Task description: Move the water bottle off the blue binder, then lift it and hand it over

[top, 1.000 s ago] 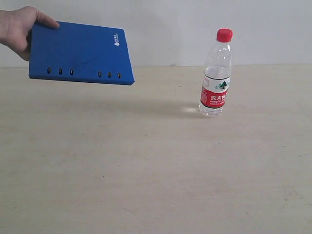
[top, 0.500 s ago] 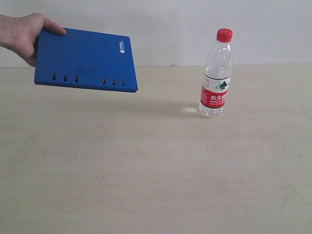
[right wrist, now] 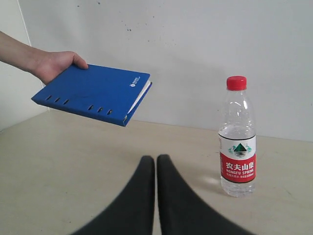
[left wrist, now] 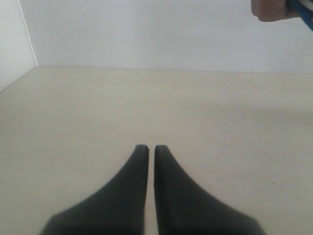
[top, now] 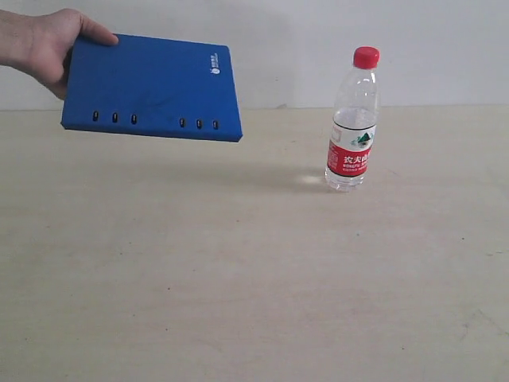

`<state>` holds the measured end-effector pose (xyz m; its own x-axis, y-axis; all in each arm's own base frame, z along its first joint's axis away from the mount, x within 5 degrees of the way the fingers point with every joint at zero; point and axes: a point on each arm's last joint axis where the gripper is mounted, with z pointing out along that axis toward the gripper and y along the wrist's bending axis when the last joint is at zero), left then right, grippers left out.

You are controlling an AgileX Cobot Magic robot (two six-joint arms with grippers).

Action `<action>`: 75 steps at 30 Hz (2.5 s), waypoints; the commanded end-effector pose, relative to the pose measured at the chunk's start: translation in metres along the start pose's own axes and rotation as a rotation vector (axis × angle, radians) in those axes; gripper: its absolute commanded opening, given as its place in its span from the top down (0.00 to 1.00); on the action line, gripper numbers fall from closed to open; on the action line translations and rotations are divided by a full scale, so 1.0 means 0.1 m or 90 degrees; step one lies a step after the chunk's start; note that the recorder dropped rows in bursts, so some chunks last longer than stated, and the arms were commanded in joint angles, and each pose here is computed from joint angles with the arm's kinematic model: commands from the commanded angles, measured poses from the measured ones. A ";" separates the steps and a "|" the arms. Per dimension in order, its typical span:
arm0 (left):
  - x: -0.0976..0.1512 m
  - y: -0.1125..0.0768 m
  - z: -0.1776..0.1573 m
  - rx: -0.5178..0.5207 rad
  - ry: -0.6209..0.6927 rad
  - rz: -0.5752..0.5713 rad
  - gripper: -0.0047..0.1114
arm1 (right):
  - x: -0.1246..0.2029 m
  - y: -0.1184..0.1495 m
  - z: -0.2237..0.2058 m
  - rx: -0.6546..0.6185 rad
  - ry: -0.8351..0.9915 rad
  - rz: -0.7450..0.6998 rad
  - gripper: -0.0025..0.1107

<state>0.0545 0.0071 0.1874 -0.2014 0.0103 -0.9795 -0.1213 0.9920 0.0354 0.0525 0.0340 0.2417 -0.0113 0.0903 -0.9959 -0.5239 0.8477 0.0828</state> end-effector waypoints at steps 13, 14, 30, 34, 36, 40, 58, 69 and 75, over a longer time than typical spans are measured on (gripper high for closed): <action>0.00 0.00 0.00 -0.002 -0.002 0.008 0.92 | 0.01 0.00 0.00 -0.002 0.003 0.001 0.98; 0.00 0.00 0.00 -0.002 -0.002 0.008 0.92 | 0.01 0.00 0.00 -0.002 0.003 0.001 0.98; 0.00 0.00 0.00 -0.002 -0.002 0.008 0.92 | -0.22 -0.11 -0.04 0.092 -0.165 -0.092 0.98; 0.00 0.00 0.00 -0.002 -0.002 0.008 0.92 | -0.20 -0.16 -0.06 0.140 -0.208 -0.077 0.98; 0.00 0.00 0.00 -0.002 -0.002 0.008 0.92 | -0.17 -0.19 -0.07 0.168 -0.210 -0.066 0.98; 0.00 0.00 0.00 -0.002 -0.002 0.008 0.92 | -0.13 -0.22 -0.13 0.228 -0.201 -0.054 0.98; 0.00 0.00 0.00 -0.002 -0.002 0.008 0.92 | 0.41 -0.30 -0.14 0.291 0.071 -0.082 0.98; 0.00 0.00 0.00 -0.002 -0.002 0.008 0.92 | 0.55 -0.31 -0.17 0.301 0.177 -0.075 0.98; 0.00 0.00 0.00 -0.002 -0.002 0.008 0.92 | 0.55 -0.31 -0.17 0.301 0.174 -0.059 0.98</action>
<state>0.0545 0.0072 0.1873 -0.2042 0.0174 -0.9788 -0.1217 0.9916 0.0430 0.0539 0.0039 0.1823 -0.2441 -0.0881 -0.9657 -0.1009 0.9928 -0.0651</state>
